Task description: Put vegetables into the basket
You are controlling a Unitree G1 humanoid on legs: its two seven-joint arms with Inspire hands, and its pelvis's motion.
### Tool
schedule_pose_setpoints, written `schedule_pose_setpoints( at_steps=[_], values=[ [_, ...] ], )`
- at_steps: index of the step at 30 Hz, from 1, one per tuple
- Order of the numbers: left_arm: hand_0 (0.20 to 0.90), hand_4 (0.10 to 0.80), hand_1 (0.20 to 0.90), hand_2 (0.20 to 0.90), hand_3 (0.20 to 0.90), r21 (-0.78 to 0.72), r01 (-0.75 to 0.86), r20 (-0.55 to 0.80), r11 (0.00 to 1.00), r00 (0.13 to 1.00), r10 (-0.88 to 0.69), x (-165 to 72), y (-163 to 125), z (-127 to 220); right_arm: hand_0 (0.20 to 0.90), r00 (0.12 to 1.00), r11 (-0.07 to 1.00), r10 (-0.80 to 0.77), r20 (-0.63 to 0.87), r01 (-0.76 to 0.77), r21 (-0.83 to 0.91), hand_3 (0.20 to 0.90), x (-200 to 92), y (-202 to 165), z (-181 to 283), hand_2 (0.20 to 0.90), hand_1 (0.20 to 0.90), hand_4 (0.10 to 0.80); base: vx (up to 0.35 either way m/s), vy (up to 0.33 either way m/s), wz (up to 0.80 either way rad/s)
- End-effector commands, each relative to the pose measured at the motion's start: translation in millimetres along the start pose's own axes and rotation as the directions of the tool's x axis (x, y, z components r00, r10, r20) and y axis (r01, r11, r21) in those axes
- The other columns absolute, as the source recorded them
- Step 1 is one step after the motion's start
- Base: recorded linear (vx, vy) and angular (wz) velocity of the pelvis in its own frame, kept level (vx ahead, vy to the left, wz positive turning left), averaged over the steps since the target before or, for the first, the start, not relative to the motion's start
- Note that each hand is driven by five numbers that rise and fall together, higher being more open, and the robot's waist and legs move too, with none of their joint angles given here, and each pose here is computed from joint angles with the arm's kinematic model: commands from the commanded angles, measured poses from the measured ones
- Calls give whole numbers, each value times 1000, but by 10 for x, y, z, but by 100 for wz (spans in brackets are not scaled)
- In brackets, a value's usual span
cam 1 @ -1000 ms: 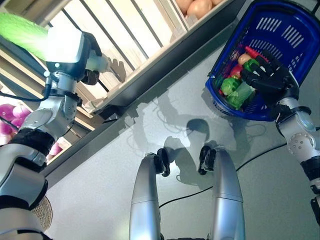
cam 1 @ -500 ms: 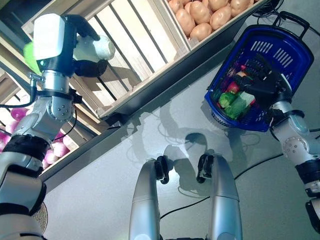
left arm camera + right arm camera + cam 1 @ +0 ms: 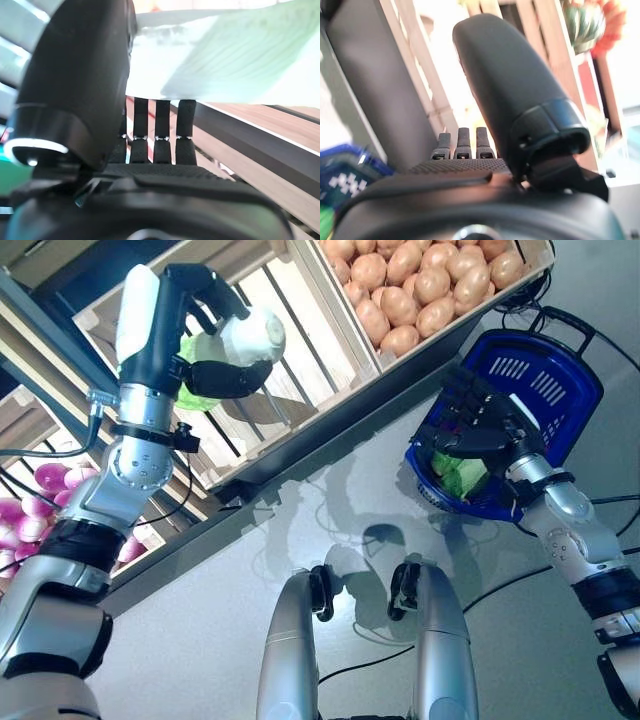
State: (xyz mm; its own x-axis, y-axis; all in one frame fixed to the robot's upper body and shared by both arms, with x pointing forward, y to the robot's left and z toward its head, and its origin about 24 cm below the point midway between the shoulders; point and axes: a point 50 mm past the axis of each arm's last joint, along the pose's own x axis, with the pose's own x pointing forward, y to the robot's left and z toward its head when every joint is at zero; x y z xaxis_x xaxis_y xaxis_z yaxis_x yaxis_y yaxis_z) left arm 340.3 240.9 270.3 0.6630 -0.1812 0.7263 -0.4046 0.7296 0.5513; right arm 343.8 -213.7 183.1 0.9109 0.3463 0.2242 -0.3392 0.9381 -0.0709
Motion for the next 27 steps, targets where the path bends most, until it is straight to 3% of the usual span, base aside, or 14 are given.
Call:
schedule_pose_setpoints(
  at_steps=[1, 10, 27],
  values=[
    [300, 400, 300, 300, 300, -211, -163, 179, 964, 963, 202, 88, 349, 332, 900, 948, 986, 168, 269, -157, -63, 900, 145, 334, 394, 900, 900, 800, 48, -59, 3],
    [300, 400, 300, 300, 300, -551, -62, 186, 832, 963, 195, 42, 7, 486, 900, 936, 985, 172, 308, -155, -77, 900, 312, 568, 420, 900, 900, 800, 39, -52, 4],
    [300, 400, 300, 300, 300, -779, 76, 137, 622, 989, 51, -156, -562, 573, 900, 950, 991, 133, 283, -120, -64, 900, 504, 866, 473, 900, 900, 800, 36, -62, 4]
  ],
)
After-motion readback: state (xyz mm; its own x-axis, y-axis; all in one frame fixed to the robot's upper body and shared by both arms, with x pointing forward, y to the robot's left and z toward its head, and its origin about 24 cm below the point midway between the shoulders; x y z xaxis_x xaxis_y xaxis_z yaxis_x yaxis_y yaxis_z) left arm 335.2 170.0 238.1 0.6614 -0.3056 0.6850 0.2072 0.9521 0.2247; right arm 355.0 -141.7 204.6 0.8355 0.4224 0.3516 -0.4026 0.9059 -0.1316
